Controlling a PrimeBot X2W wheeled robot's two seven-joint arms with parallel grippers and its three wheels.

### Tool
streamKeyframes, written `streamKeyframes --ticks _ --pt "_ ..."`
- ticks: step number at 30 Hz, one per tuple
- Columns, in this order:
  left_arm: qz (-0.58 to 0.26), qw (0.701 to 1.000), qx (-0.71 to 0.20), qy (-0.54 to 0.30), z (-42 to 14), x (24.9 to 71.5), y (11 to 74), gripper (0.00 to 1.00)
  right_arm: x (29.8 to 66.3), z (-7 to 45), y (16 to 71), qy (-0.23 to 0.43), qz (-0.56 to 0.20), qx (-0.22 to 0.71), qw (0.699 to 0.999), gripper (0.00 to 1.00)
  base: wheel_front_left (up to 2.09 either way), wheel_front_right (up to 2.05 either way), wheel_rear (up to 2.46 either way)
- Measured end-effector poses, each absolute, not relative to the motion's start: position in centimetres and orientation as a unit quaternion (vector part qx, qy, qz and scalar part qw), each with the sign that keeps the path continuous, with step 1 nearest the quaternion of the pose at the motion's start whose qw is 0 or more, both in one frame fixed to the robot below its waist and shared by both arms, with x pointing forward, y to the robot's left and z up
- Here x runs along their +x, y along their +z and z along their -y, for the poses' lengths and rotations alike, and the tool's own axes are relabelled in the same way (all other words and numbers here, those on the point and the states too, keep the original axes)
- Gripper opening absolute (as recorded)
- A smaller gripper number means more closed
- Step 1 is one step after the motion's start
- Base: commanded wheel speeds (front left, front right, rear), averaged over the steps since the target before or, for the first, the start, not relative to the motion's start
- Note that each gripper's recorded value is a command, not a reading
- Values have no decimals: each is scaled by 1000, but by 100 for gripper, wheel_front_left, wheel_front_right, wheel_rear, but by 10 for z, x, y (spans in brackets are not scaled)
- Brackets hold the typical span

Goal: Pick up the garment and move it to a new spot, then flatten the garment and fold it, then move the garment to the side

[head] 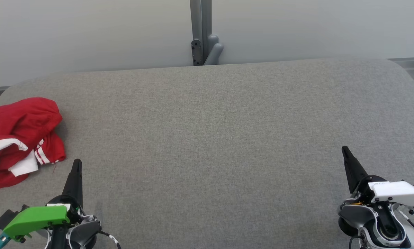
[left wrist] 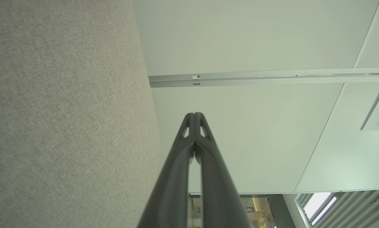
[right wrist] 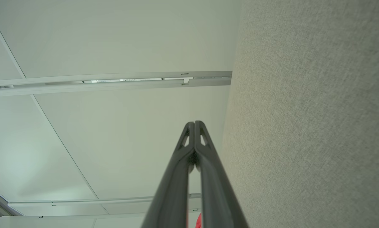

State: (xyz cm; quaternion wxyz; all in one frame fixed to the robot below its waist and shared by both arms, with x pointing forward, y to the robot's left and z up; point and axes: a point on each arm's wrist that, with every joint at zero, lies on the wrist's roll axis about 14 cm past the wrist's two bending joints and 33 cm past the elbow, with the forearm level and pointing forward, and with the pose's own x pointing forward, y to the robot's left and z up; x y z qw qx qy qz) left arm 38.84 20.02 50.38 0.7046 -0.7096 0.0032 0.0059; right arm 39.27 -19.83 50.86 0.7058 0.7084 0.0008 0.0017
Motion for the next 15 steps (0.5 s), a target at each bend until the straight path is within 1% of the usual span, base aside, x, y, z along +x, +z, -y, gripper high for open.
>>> streamKeyframes --ticks 15 --pt "-3 705 -710 6 -200 388 504 0 393 198 509 2 -1 708 706 0 0 0 0"
